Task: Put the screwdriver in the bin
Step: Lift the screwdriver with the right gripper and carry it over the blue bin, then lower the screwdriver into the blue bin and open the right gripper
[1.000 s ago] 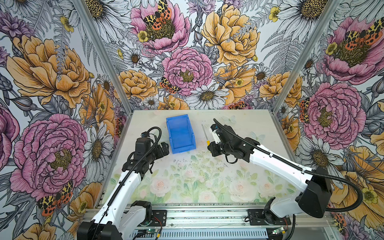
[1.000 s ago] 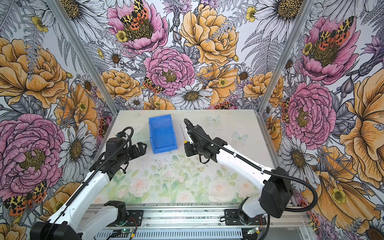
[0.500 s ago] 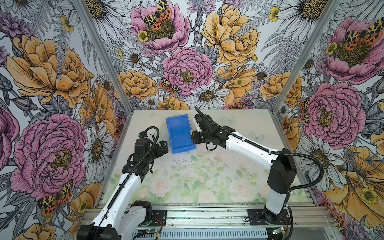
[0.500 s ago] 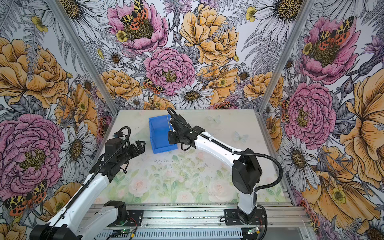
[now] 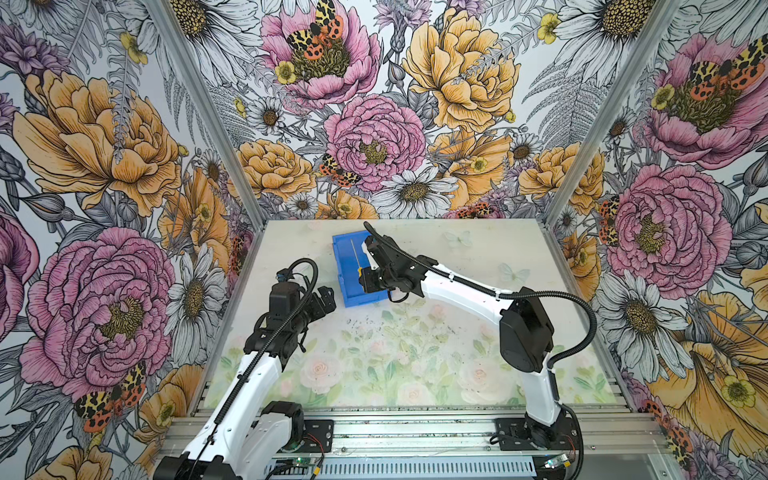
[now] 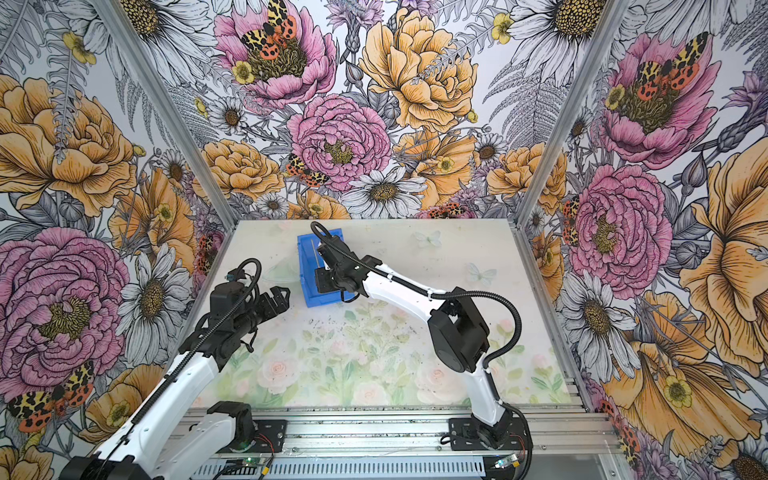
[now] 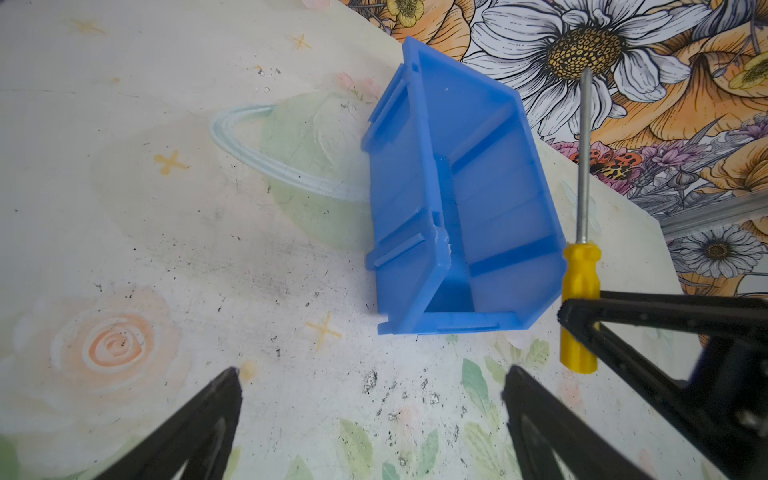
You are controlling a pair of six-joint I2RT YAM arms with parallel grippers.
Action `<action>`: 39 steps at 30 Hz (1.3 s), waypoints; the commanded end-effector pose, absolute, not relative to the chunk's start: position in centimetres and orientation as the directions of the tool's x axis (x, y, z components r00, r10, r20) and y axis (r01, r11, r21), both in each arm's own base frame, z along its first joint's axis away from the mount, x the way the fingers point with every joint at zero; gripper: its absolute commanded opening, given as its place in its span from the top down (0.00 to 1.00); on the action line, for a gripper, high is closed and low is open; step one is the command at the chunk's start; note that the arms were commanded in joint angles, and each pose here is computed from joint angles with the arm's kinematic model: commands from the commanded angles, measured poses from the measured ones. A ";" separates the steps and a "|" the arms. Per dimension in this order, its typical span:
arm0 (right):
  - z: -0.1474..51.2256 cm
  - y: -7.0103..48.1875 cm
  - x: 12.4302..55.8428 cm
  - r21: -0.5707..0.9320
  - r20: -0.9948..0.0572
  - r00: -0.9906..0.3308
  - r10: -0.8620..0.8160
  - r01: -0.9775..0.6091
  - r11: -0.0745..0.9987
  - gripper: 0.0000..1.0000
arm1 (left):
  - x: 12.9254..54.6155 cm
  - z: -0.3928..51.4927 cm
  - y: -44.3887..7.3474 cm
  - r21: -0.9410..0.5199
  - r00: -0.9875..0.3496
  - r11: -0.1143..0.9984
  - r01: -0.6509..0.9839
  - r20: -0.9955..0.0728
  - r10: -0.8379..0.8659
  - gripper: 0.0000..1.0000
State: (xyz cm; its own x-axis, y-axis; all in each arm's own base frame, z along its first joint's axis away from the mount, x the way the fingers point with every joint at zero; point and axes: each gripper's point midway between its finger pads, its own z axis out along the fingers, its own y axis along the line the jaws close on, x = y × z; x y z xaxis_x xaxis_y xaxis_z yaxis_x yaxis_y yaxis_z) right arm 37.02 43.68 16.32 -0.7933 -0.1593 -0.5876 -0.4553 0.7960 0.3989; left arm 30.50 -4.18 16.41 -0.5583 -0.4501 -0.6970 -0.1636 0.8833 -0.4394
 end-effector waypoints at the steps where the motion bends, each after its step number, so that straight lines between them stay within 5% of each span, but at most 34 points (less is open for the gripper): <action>1: 17.3 45.0 38.2 0.426 -0.616 -0.779 -0.116 -0.454 0.783 1.00 | 30.0 16.2 -3.8 -0.444 -0.542 0.877 -0.183 -0.699 -0.466 0.01; 26: 11.0 46.5 41.4 0.393 -0.578 -0.809 -0.109 -0.393 0.832 0.96 | 29.2 15.8 -4.0 -0.452 -0.544 0.874 -0.179 -0.695 -0.471 0.01; 31: 10.8 46.4 41.7 0.392 -0.578 -0.810 -0.101 -0.384 0.836 0.85 | 29.2 15.9 -4.1 -0.449 -0.545 0.876 -0.177 -0.696 -0.467 0.01; 33: 11.1 46.4 41.8 0.392 -0.583 -0.807 -0.098 -0.385 0.836 0.69 | 29.3 16.0 -4.0 -0.448 -0.543 0.877 -0.176 -0.699 -0.466 0.01; 39: 12.9 46.4 42.1 0.386 -0.614 -0.784 -0.091 -0.399 0.832 0.54 | 29.5 16.4 -4.0 -0.442 -0.539 0.880 -0.173 -0.706 -0.460 0.01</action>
State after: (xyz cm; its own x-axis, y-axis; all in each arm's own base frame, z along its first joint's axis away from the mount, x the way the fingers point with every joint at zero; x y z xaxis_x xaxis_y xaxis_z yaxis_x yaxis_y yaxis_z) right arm 40.77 46.30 10.84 -0.8122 -0.1251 -0.5698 -0.3981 0.8328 0.3845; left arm 29.41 -4.20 16.07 -0.5496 -0.4661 -0.6933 -0.1674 0.8745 -0.4553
